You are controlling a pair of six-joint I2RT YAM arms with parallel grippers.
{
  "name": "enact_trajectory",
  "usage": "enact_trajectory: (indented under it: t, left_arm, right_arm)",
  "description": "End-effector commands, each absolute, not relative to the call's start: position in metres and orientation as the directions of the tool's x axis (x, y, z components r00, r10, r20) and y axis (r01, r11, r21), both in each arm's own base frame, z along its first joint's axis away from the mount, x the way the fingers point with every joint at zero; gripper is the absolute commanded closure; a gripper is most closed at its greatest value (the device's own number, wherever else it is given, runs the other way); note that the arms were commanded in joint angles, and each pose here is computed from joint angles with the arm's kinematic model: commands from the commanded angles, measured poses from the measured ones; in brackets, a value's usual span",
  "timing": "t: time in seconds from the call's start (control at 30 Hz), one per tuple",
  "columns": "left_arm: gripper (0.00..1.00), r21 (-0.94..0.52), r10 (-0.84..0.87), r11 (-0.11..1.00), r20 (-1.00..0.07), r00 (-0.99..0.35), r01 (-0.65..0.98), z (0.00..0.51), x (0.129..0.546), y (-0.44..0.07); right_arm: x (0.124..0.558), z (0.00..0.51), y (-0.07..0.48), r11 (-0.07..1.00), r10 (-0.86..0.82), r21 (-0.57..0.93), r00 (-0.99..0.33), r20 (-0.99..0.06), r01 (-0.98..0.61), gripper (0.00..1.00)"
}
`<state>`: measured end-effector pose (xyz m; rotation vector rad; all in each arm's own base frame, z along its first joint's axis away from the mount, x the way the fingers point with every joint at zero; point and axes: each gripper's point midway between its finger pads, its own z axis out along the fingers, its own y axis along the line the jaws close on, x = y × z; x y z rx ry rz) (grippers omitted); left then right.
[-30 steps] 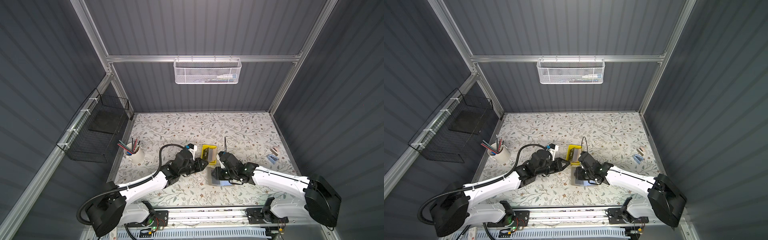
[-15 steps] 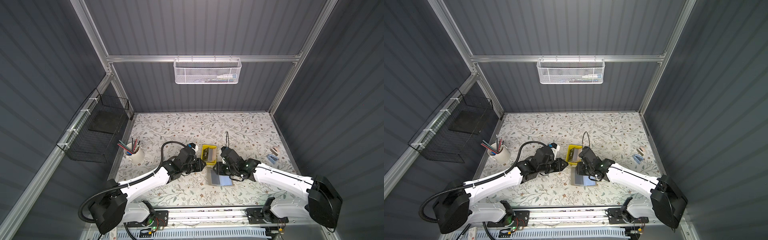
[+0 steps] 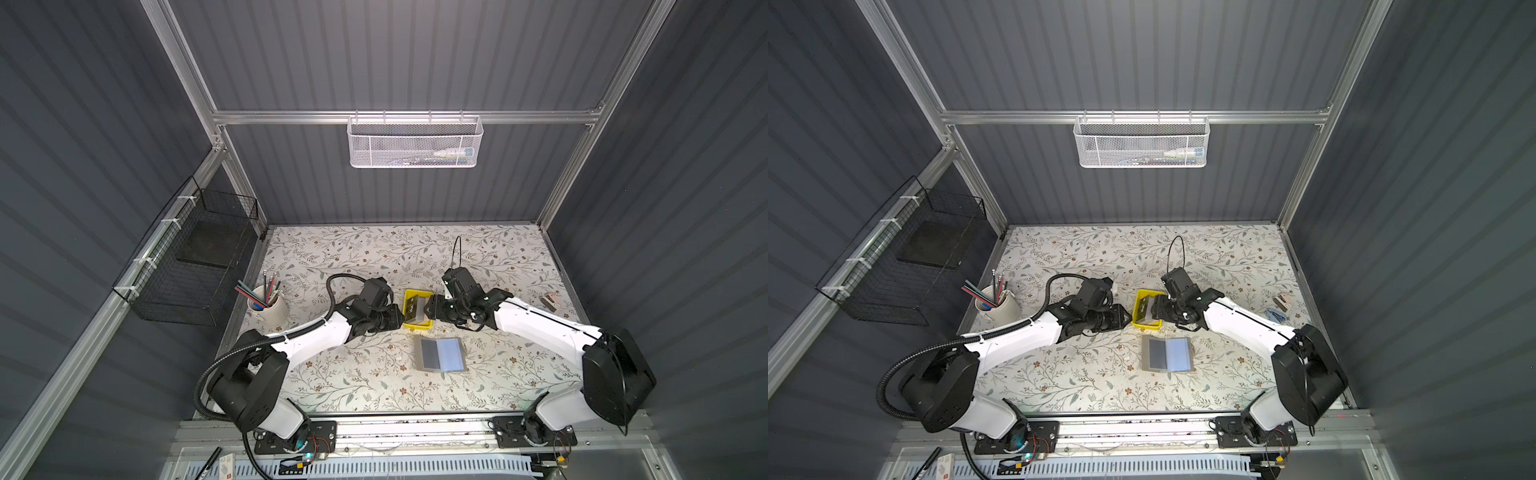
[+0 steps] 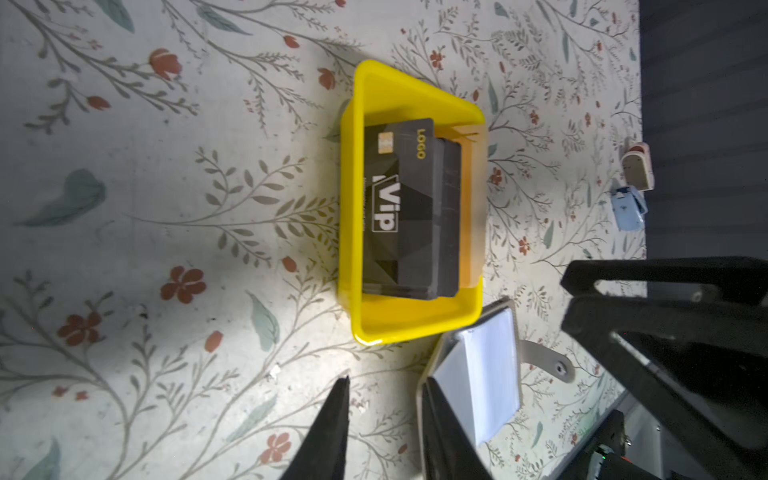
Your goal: Put the credit cards into the card holder
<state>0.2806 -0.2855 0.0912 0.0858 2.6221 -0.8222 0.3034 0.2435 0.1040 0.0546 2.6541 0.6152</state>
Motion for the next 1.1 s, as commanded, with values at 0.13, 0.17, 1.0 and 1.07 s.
enact_trajectory:
  t: [0.13, 0.17, 1.0, 1.07]
  left_arm:
    - [0.64, -0.508, 0.005, 0.835, -0.376, -0.927, 0.211, 0.079, 0.293, -0.297]
    - [0.63, -0.510, 0.007, 0.833, -0.374, -0.927, 0.212, 0.077, 0.294, -0.299]
    - [0.63, -0.664, -0.009, 0.724, -0.280, -0.960, 0.187, 0.067, 0.268, -0.327]
    - [0.63, -0.646, -0.026, 0.741, -0.299, -0.954, 0.182, 0.070, 0.269, -0.320]
  right_arm:
    - [0.310, 0.095, 0.247, 0.903, 0.103, 0.425, -0.928, -0.359, -0.064, 0.33]
    - [0.310, 0.095, 0.246, 0.903, 0.104, 0.425, -0.927, -0.359, -0.063, 0.33]
    - [0.340, 0.069, 0.239, 0.957, -0.012, 0.269, -0.946, -0.325, -0.105, 0.17]
    - [0.340, 0.066, 0.237, 0.960, -0.032, 0.252, -0.945, -0.324, -0.119, 0.15]
